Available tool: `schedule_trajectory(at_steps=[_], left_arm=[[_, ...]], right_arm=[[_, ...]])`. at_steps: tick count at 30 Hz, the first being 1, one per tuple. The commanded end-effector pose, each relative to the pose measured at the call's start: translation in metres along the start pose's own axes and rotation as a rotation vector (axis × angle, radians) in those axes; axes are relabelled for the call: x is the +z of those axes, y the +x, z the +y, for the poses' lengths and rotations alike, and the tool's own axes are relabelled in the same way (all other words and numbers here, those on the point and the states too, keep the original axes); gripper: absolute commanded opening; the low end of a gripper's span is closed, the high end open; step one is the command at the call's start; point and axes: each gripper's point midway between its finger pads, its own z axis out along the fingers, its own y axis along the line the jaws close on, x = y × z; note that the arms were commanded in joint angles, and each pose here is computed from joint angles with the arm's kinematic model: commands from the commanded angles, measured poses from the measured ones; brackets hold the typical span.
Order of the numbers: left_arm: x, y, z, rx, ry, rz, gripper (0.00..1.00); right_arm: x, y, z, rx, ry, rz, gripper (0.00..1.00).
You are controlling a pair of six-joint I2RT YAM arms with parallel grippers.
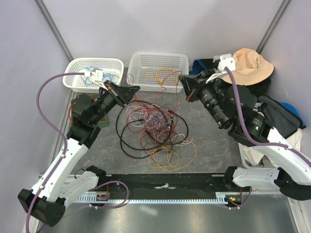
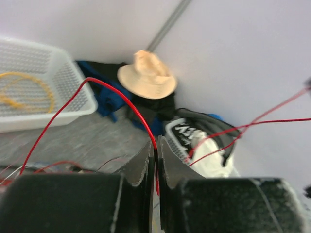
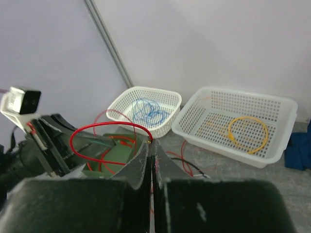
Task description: Untangle the cables
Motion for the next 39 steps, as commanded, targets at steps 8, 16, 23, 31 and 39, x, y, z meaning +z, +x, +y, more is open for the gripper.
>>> schedule_trajectory(at_steps=[8,16,23,31,39], left_arm=[[-0.011,0.021,-0.112,-0.007,0.615,-0.007,0.06],[-0.01,0.054,-0.133,0.074,0.691,0.023,0.33],[-0.009,0.071,-0.119,0.084,0.656,0.041,0.37],[0.002,0.09,-0.095,0.103,0.568,0.073,0.37],[0.005,0.108,-0.076,0.099,0.52,0.093,0.37]], right_arm=[[0.011,0.102,0.014,-0.009,-0.069,0.272,0.0],[0.011,0.115,0.025,0.027,-0.123,0.319,0.0],[0.004,0.106,0.032,0.06,-0.16,0.311,0.0],[-0.002,0.098,0.042,0.102,-0.211,0.314,0.0],[-0.009,0.086,0.046,0.122,-0.236,0.296,0.0]])
